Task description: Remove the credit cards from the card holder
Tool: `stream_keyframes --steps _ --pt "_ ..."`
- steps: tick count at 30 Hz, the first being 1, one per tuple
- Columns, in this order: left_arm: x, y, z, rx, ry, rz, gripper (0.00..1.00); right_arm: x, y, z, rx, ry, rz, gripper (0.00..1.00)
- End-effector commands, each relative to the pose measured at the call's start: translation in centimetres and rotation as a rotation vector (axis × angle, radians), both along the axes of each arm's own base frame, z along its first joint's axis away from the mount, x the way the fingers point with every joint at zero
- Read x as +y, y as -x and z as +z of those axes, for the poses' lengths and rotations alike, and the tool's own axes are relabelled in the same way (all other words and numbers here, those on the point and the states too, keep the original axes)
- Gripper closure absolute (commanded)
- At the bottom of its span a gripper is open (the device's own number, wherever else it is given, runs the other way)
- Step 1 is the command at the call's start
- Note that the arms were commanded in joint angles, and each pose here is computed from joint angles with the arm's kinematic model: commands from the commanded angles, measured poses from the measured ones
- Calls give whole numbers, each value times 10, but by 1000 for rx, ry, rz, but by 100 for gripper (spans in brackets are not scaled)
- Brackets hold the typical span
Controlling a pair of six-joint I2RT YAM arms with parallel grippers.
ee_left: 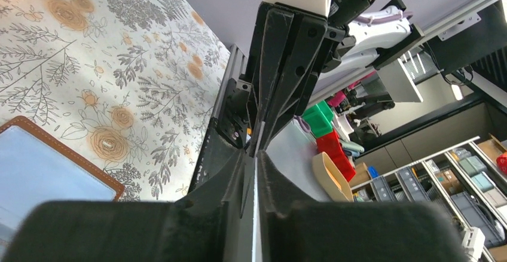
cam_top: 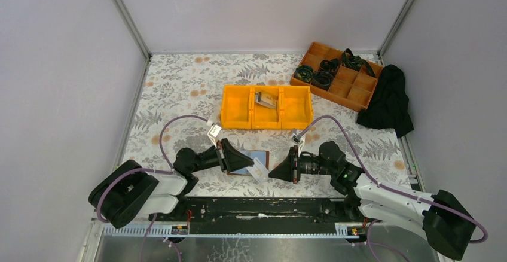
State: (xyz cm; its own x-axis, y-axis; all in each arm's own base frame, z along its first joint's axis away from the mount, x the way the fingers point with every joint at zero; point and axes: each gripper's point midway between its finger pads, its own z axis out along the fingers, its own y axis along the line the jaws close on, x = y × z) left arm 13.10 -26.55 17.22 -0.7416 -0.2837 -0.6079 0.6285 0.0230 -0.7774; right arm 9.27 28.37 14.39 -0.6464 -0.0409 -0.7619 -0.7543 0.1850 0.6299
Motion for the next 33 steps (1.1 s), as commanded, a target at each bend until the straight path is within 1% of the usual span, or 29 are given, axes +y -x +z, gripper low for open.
stream_keyframes --steps 1,4,6,9,11,12,13,14,15,17,24,28,33 --pt "-1 12 24 -102 74 -65 85 8 -6 27 -66 -56 16 100" --pt "-1 14 27 -115 78 -73 92 9 -6 28 -67 -57 18 100" --pt "-1 15 28 -120 79 -76 99 9 -8 29 -70 -60 15 100" --pt "0 12 27 -108 80 -56 100 10 -10 30 -77 -59 8 100" --pt "1 9 27 -97 88 -31 100 9 -15 31 -84 -60 -26 100" --pt "2 7 28 -93 92 -17 100 8 -17 31 -89 -61 -42 93" --pt "3 4 29 -85 98 2 100 7 -19 32 -96 -68 -59 80" --pt "4 1 30 -77 106 25 100 6 -22 33 -101 -74 -80 70" --pt "5 -2 31 -70 115 47 100 4 -23 34 -108 -83 -99 63" --pt "8 -7 37 -42 143 82 100 1 -26 38 -124 -107 -128 58" --pt "18 -17 66 -68 239 175 100 0 -24 52 -143 -216 -135 53" --pt "20 -19 69 -67 253 191 100 8 -22 59 -133 -262 -99 52" --pt "20 -21 62 -55 240 205 100 21 -18 74 -124 -327 -26 52"
